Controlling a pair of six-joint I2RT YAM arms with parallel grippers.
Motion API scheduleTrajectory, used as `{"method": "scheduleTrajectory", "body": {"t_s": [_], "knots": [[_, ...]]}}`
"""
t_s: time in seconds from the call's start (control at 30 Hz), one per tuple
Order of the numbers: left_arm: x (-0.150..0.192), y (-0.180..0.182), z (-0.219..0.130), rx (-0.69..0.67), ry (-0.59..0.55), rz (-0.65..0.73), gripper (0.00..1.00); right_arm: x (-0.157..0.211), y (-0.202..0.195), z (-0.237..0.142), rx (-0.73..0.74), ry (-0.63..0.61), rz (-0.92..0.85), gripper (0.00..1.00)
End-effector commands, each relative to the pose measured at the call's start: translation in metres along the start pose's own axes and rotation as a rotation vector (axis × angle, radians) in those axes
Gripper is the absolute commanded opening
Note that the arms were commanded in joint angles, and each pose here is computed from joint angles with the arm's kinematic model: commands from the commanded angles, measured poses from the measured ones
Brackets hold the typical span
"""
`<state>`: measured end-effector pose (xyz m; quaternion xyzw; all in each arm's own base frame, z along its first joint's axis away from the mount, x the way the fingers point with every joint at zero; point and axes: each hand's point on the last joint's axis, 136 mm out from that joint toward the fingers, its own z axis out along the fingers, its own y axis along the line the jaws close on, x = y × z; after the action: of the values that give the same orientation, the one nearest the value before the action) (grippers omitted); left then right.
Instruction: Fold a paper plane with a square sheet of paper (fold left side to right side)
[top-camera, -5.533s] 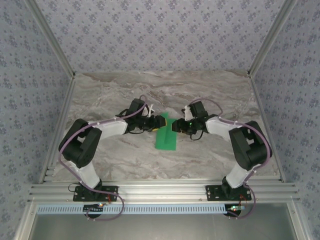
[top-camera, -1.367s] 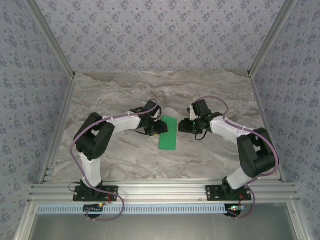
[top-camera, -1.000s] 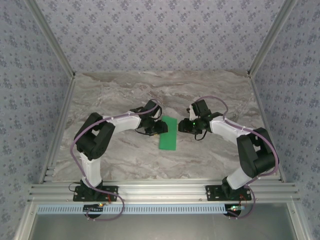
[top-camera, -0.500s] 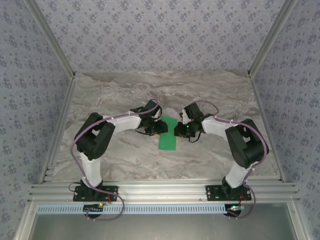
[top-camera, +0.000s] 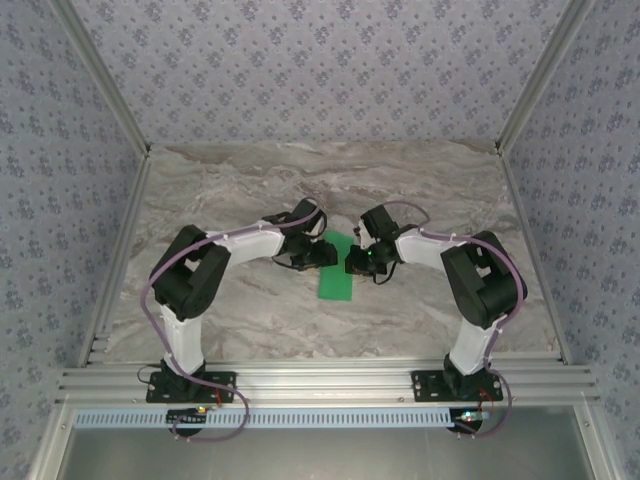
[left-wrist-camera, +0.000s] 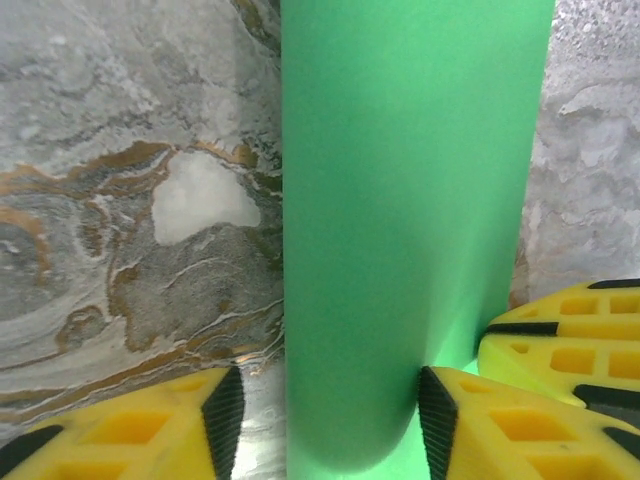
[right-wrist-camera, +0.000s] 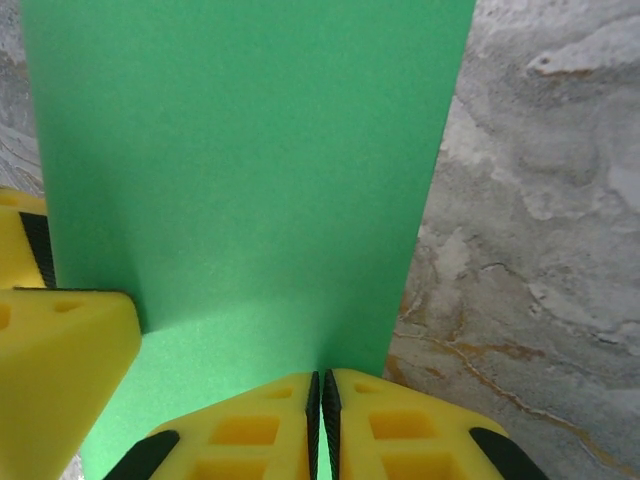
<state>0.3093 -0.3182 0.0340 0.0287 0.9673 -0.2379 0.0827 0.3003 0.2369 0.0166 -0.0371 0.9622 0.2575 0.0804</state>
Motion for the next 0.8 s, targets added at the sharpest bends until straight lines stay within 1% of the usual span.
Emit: {"method": "scheduleTrajectory", "body": {"t_s": [0.0, 0.13, 0.2, 0.3, 0.4, 0.53, 0.6, 0.77], "knots": [[-0.023, -0.008, -0.042, -0.012, -0.095, 0.051, 0.56, 0.034, -0.036, 0.015, 0.129, 0.109, 0.044, 0.15], [-0.029, -0.029, -0.071, 0.081, -0.146, 0.074, 0.56, 0.035, -0.039, 0.018, 0.139, 0.115, 0.047, 0.15], [-0.024, -0.044, -0.074, 0.178, -0.138, 0.076, 0.49, 0.034, -0.039, 0.018, 0.139, 0.115, 0.047, 0.15], [-0.016, -0.060, -0.066, 0.295, -0.101, 0.062, 0.36, 0.034, -0.038, 0.019, 0.139, 0.116, 0.046, 0.15], [-0.008, -0.065, -0.052, 0.341, -0.061, 0.052, 0.27, 0.034, -0.038, 0.019, 0.139, 0.116, 0.044, 0.15], [-0.002, -0.066, -0.030, 0.347, -0.004, 0.045, 0.23, 0.034, -0.038, 0.020, 0.144, 0.122, 0.044, 0.14], [0.000, -0.061, -0.020, 0.331, 0.011, 0.039, 0.22, 0.034, -0.038, 0.020, 0.146, 0.123, 0.042, 0.14], [0.005, -0.030, -0.001, 0.193, 0.025, 0.034, 0.21, 0.035, -0.039, 0.021, 0.160, 0.132, 0.035, 0.14]]}}
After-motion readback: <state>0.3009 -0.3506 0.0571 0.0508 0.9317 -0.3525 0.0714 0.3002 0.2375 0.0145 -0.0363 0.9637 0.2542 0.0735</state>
